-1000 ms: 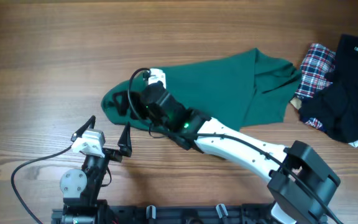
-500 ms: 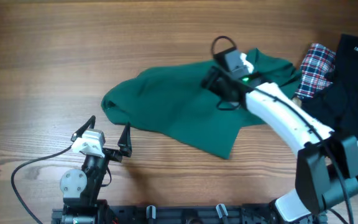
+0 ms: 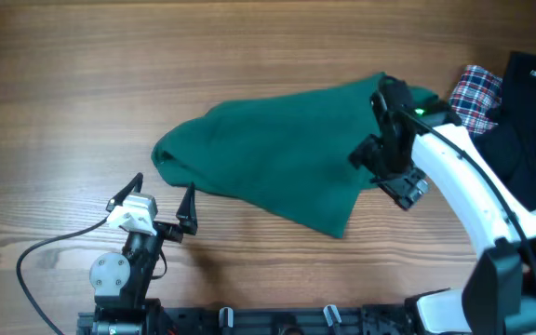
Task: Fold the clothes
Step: 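Release the garment and move the right gripper to its lower edge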
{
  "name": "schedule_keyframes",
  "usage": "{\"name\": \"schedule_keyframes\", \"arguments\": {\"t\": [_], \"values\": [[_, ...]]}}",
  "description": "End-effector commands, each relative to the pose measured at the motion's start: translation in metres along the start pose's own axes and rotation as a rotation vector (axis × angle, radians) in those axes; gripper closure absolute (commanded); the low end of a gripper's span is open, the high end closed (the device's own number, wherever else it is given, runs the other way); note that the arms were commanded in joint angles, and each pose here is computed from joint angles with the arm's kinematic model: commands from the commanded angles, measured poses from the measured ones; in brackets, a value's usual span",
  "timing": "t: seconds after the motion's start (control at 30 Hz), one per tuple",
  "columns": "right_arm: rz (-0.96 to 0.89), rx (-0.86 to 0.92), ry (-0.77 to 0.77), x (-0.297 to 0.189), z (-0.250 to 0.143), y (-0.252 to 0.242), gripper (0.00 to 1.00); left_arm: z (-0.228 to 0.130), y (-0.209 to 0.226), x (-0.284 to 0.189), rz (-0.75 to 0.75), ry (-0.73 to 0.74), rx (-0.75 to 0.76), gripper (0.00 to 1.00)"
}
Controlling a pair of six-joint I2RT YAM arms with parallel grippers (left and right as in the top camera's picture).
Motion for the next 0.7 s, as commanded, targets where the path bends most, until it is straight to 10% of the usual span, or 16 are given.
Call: {"name": "schedule_keyframes", "arguments": {"t": [0.0, 0.67], "values": [[-0.003, 0.064, -0.022, -0.017, -0.007, -0.014, 0.0, -0.002, 0.0, 0.0, -0.002, 0.002, 0.016, 0.0], [0.075, -0.098, 0.321, 0.032, -0.053, -0.028, 0.0, 0.0, -0.002, 0.0, -0.018, -0.009, -0.064, 0.0]]}}
Point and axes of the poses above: each gripper's point midway between its finger pads, its own x axis out along the fingers, its own y axis along the line the jaws close on, z = x × y, the point moved 10 cm from there along -x, back along the fingers, and after that the axes turned 4 degrees about -x, right-handed, at the moved point
